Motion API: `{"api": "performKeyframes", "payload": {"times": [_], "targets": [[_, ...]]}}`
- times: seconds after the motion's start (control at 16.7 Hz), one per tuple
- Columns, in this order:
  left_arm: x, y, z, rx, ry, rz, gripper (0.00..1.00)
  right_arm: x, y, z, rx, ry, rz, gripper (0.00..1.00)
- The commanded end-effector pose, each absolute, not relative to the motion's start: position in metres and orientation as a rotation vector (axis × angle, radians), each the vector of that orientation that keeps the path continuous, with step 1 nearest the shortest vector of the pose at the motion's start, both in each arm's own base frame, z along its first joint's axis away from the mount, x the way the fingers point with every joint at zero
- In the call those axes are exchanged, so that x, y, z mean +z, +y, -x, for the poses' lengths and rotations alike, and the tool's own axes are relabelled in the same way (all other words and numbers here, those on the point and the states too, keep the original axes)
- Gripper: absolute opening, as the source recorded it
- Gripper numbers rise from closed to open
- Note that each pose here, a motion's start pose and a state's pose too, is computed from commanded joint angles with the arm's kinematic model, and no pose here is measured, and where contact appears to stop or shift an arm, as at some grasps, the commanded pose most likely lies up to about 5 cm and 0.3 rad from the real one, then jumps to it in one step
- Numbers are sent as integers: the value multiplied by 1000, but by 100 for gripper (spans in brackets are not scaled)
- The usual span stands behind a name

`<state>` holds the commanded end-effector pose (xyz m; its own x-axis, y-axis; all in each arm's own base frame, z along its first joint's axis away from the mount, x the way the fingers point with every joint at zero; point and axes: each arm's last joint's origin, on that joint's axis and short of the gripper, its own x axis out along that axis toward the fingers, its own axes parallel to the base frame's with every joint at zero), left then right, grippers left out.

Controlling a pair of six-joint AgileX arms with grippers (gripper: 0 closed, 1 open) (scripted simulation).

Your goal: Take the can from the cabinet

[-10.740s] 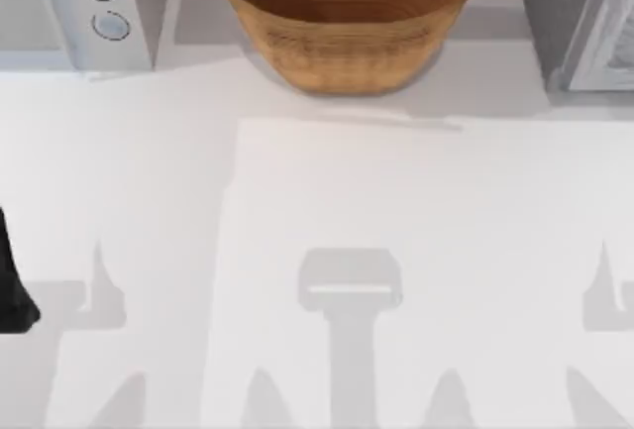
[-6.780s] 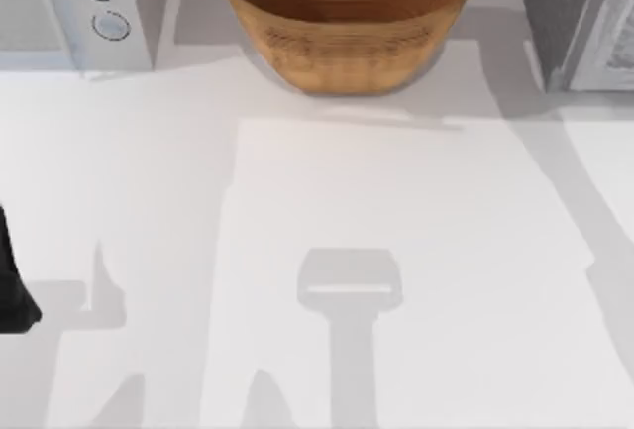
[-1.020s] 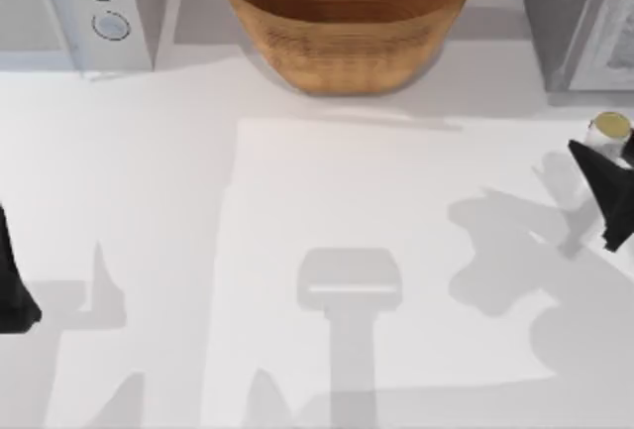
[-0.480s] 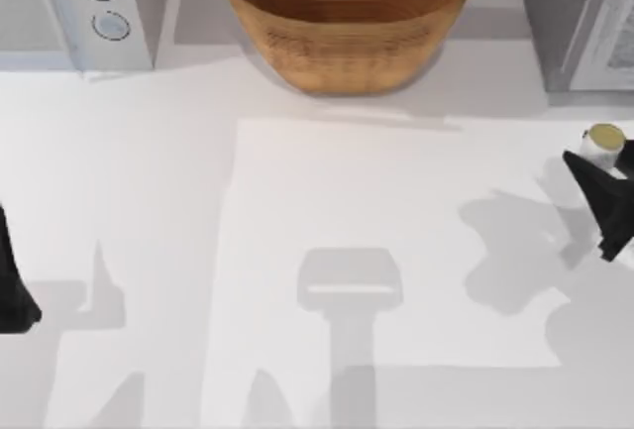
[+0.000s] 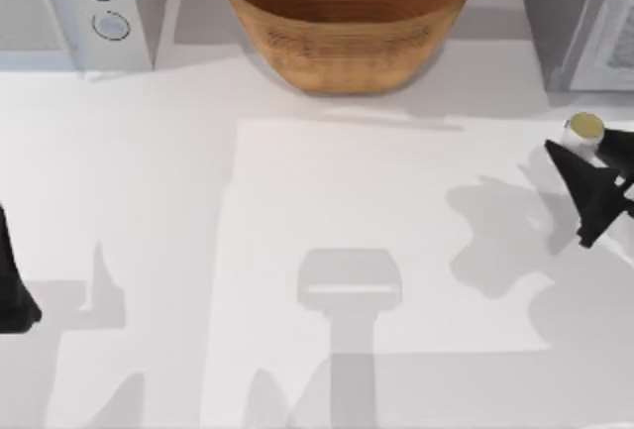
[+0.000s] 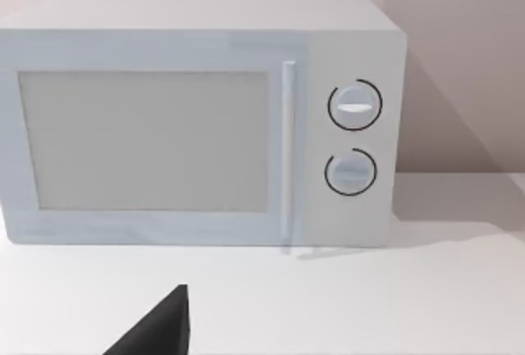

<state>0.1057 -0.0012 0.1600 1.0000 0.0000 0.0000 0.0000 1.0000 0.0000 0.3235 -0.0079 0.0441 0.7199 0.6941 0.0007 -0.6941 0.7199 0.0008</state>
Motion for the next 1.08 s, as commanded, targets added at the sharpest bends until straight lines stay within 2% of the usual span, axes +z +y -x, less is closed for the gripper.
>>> {"api": "performKeyframes", "payload": {"times": [0.06, 0.84, 1.08], "targets": [[160, -1, -106, 0, 0, 0, 100, 44, -8, -323, 767, 0, -1, 0], [160, -1, -106, 0, 0, 0, 100, 44, -8, -323, 767, 0, -1, 98], [160, -1, -106, 0, 0, 0, 100, 44, -8, -323, 767, 0, -1, 100]]}}
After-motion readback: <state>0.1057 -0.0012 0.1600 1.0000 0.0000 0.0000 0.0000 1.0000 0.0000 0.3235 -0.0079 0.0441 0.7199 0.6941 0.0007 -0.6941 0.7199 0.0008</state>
